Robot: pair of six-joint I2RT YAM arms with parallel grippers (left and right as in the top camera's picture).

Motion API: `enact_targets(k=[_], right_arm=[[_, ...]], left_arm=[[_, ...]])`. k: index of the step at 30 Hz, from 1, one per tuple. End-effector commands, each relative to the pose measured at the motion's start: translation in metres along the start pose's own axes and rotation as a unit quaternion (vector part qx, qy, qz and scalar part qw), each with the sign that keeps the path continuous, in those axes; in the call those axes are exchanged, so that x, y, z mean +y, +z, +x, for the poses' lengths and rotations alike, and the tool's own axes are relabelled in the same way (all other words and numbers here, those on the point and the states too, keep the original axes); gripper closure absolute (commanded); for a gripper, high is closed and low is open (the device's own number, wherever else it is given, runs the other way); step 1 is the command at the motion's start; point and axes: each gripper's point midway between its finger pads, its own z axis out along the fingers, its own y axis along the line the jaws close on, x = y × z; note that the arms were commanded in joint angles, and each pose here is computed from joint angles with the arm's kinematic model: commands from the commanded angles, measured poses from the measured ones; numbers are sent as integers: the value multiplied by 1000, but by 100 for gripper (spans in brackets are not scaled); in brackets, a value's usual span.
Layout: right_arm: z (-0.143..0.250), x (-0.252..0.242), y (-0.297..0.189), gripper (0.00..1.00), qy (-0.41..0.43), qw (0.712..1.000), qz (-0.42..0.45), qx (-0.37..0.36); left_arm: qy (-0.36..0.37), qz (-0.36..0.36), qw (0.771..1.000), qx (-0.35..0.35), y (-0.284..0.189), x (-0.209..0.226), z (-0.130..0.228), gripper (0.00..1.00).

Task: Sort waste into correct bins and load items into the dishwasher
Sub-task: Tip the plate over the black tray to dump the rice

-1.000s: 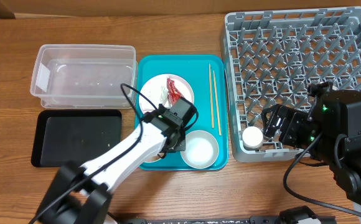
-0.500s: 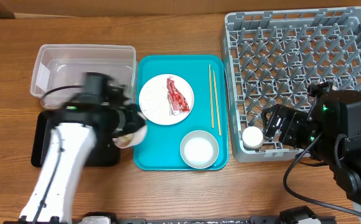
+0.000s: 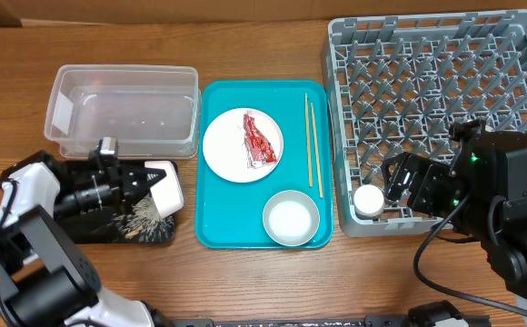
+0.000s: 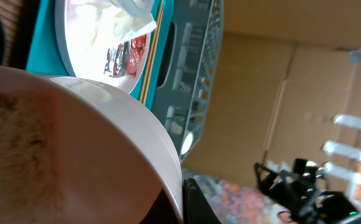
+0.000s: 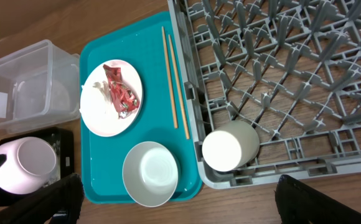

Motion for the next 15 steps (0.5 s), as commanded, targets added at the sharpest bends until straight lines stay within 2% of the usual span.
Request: enact_targets(k=[1, 4, 6, 10, 12, 13, 15], right_arm=[[-6, 4, -6, 0, -2, 1000, -7, -13], [-6, 4, -7, 0, -2, 1000, -7, -13], [-6, 4, -6, 0, -2, 1000, -7, -13], [-6, 4, -6, 0, -2, 1000, -7, -13], [-6, 4, -6, 0, -2, 1000, -7, -14], [-6, 4, -6, 0, -2, 1000, -7, -14], [-6, 4, -6, 0, -2, 1000, -7, -13]], left_arm=[[30, 72, 996, -44, -11, -12, -16, 96], [52, 73, 994, -58, -18, -10, -18, 96], [42, 75, 995, -58, -21, -12, -15, 96], [117, 77, 988, -61, -22, -19, -8, 96], [87, 81, 991, -55, -22, -22, -4, 96], [113, 86, 988, -59, -22, -28, -2, 96], [214, 77, 971, -69, -23, -27, -4, 96]])
